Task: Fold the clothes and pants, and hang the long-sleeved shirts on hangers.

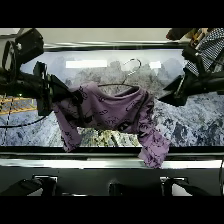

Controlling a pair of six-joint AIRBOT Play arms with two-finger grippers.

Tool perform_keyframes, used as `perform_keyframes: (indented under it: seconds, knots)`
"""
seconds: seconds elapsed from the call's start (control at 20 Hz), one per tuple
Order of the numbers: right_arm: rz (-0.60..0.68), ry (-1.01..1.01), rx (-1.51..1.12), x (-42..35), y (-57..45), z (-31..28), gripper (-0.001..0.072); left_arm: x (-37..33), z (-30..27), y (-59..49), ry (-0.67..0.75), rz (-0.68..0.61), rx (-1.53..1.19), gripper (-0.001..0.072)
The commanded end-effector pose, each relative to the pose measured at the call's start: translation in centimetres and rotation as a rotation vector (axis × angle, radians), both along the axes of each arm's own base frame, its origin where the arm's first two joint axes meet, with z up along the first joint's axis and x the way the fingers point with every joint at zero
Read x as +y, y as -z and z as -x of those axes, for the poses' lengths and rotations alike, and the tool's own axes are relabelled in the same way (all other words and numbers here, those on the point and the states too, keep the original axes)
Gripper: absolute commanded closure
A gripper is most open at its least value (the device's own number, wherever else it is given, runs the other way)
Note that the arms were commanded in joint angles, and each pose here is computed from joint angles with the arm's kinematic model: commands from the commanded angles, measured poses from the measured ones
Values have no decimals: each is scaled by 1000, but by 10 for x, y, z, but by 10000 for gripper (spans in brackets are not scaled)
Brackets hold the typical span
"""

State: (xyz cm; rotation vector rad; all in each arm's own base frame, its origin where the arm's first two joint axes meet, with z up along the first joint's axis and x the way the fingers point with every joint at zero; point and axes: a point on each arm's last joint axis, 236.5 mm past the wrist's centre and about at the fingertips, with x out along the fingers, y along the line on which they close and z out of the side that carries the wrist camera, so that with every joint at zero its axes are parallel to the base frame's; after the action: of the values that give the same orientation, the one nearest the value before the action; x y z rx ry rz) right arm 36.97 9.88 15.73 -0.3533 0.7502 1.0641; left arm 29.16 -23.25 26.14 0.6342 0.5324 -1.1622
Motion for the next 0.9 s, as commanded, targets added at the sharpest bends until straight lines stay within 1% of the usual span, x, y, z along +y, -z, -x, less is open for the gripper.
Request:
perform_keyframes:
  seconds: [0.0, 0.1, 0.15, 0.2, 0.25, 0.3, 0.35, 0.4, 0.45, 0.6, 0.65, 0.7, 0.8, 0.85]
  knots:
    - [-30, -119, -42, 30, 13, -11, 89, 0, 0, 0, 1, -1, 1, 680]
    - [-17, -125, -71, 48, 23, -25, 100, 0, 0, 1, 1, -1, 2, 679]
    - [-18, -132, -73, 56, 28, -29, 118, 0, 0, 1, 1, -1, 2, 680]
    - [-20, -150, -61, 65, 34, -29, 118, 0, 0, 1, 1, -1, 2, 680]
    - [-21, -178, -34, 73, 42, -25, 134, 0, 0, 1, 1, -1, 2, 679]
    - [-23, -204, -5, 77, 48, -19, 270, 0, 0, 1, 1, -1, 2, 680]
    - [-26, -231, 22, 79, 50, -11, 465, 0, 0, 1, 1, -1, 2, 680]
    - [-27, -252, 39, 80, 49, -5, 621, 0, 0, 1, 1, -1, 2, 680]
    - [-26, -269, 51, 78, 46, 2, 663, 0, 0, 1, -3, 0, 5, 679]
    - [-16, -279, 2, 77, 26, 12, 664, -1, -1, 2, -28, 10, 34, 678]
    - [10, -277, -21, 74, 20, 16, 665, -1, -2, 3, -28, 9, 37, 674]
    - [52, -263, -36, 66, 16, 19, 666, -1, -2, 4, -28, 9, 39, 617]
    - [154, -207, -54, 46, 11, 25, 667, 1, -5, 6, -62, 14, 63, 424]
    - [191, -180, -67, 38, 6, 27, 668, 5, -10, 8, -111, 11, 79, 348]
